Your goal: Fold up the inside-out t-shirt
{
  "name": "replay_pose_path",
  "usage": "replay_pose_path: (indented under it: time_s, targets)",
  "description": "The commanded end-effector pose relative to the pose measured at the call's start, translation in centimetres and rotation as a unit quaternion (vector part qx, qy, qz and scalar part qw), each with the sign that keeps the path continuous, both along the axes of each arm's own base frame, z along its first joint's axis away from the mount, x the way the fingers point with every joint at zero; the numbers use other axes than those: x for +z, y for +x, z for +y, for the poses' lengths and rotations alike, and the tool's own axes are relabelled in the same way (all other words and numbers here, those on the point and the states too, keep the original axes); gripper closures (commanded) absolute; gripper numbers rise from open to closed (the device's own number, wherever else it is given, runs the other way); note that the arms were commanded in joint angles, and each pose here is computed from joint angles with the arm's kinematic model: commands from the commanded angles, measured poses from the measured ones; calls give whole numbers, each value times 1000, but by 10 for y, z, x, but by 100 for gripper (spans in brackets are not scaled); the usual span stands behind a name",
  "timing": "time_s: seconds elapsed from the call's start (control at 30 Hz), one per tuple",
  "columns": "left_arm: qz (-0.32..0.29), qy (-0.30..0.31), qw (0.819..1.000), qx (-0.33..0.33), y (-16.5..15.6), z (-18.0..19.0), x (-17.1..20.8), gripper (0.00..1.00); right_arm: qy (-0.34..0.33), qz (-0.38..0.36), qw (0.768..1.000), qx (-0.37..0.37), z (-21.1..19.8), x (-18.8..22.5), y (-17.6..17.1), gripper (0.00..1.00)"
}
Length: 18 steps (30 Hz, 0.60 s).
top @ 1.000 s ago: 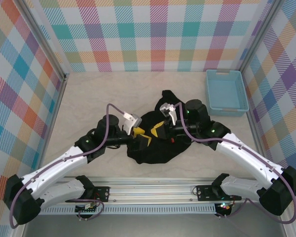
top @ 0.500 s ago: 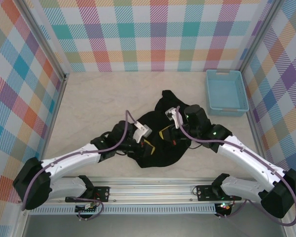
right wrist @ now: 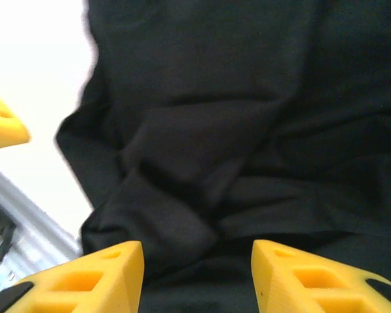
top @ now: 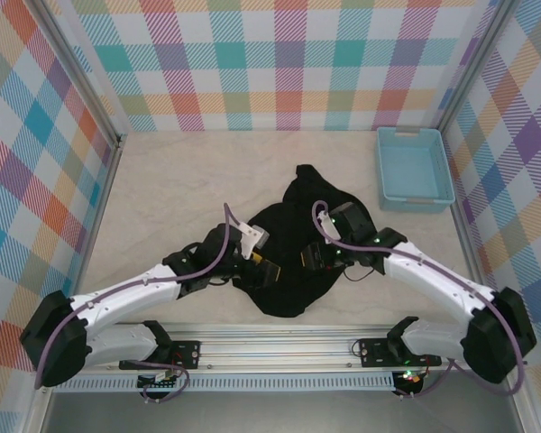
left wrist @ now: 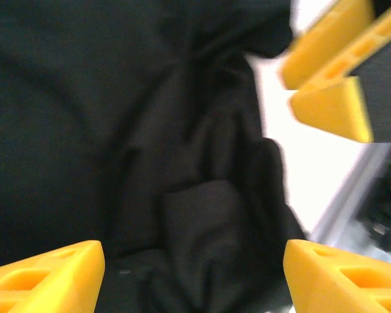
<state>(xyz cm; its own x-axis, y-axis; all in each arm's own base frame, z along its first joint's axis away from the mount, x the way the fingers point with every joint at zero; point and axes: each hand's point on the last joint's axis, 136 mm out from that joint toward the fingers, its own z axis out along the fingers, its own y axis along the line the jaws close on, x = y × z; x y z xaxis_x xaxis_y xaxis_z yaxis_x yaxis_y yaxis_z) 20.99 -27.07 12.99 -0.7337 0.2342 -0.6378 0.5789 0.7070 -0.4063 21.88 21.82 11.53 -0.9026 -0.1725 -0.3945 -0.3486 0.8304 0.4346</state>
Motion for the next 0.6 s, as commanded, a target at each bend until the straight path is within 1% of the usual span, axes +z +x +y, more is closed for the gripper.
replay_pose_path:
  time_s: [0.0, 0.07, 0.1, 0.17, 0.27, 0.37, 0.43, 0.47, 0.5, 0.53, 0.57]
  targets:
    - [27, 95, 991, 84, 14, 34, -25, 27, -21, 11, 999, -38, -8, -11, 13, 51]
    - [41, 136, 983, 115, 18, 47, -38, 27, -21, 29, 999, -29, -3, -22, 12, 48]
    - [47, 154, 979, 128, 20, 51, -44, 27, -11, 34, 999, -21, 3, -22, 12, 44]
    - [60, 172, 974, 132, 23, 51, -54, 27, 22, 42, 999, -4, 19, -23, 14, 39]
    - [71, 203, 962, 167, 27, 63, -65, 27, 63, 35, 997, 5, 39, -19, 24, 35]
    - [76, 212, 955, 193, 26, 78, -71, 26, 78, 32, 996, 7, 53, -23, 37, 33]
    - [84, 210, 952, 205, 24, 84, -73, 27, 80, 32, 996, 11, 62, -29, 46, 33]
    - [93, 208, 951, 208, 21, 87, -76, 27, 78, 34, 996, 11, 66, -34, 51, 36]
    - [103, 206, 951, 207, 19, 87, -80, 29, 73, 37, 997, 9, 68, -39, 55, 44]
    - [113, 204, 951, 205, 16, 86, -84, 33, 69, 34, 997, 6, 70, -40, 60, 54]
    - [124, 200, 952, 198, 14, 84, -89, 39, 70, 21, 997, 7, 72, -36, 66, 66]
